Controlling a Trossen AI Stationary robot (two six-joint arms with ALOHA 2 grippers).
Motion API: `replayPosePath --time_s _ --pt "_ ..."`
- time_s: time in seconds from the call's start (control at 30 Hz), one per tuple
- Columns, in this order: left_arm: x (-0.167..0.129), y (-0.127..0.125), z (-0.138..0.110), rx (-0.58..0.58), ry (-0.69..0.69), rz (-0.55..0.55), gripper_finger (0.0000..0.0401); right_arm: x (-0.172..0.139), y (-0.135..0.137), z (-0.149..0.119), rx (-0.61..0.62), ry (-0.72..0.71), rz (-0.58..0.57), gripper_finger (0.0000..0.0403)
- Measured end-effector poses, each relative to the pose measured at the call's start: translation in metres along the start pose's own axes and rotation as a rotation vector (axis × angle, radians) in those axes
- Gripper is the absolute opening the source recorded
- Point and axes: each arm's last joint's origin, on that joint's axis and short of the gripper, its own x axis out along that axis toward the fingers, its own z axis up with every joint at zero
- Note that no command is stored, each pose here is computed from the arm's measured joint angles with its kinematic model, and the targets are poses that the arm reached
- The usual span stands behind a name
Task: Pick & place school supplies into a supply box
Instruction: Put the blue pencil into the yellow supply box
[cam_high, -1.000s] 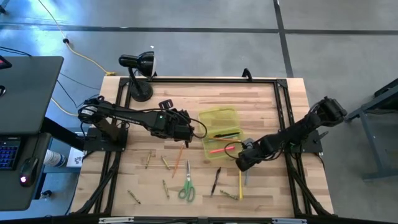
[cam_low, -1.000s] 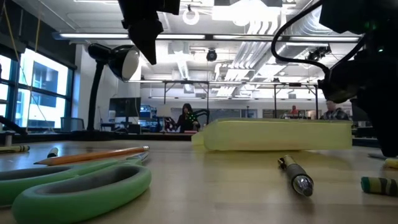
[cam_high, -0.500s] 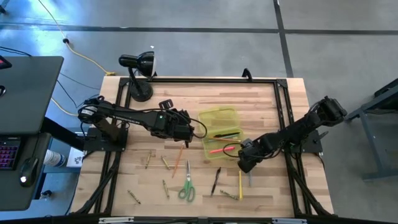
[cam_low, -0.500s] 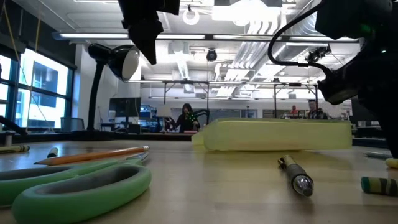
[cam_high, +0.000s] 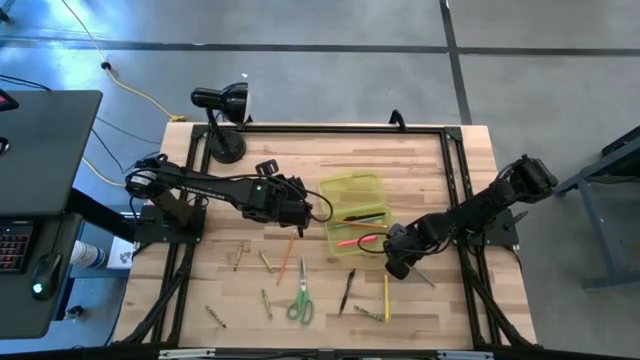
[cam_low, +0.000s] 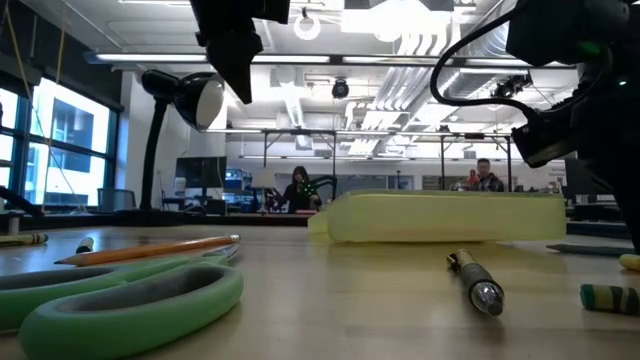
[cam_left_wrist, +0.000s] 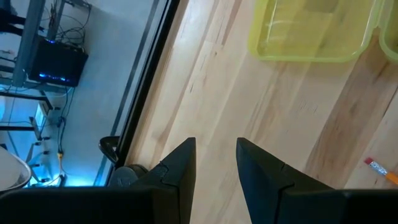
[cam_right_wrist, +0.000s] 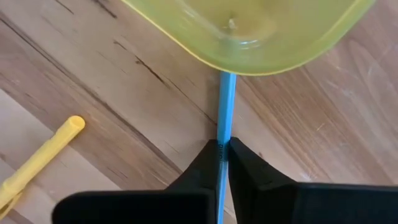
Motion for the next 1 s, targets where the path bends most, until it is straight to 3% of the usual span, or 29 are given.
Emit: replayPosePath --time_s 0.23,0.37,0.53,0.6,0.73,0.83,0.9,1.0 --pt "0.000 0.000 0.000 0.000 0.000 0.000 0.0145 -0.009 0.003 -0.003 -0.030 0.050 0.060 0.0002" --pt "0.000 0.000 0.000 0.000 0.000 0.000 0.0145 -0.032 0.018 -0.009 -0.178 0.066 0.246 0.0001" --pt "0.000 0.000 0.000 -0.004 0.000 -0.002 0.0145 -0.054 0.023 -0.021 -0.172 0.049 0.313 0.0001" --pt "0.000 0.000 0.000 -0.005 0.000 -0.005 0.0145 -0.067 0.027 -0.023 -0.221 -0.042 0.355 0.0001" --pt "0.000 -0.001 0.002 -0.011 -0.015 -0.012 0.0145 -0.092 0.030 -0.015 -0.351 -0.347 0.306 0.0000" --pt "0.000 -0.002 0.004 -0.005 -0.029 -0.019 0.0145 -0.109 0.034 -0.005 -0.542 -0.603 0.188 0.0000" --pt "0.000 -0.002 0.005 -0.009 -0.032 -0.031 0.0145 -0.115 0.040 0.003 -0.728 -0.726 0.087 0.0000" --pt "0.000 -0.003 0.005 -0.010 -0.025 -0.052 0.0145 -0.127 0.046 0.019 -0.888 -0.844 -0.007 0.0000"
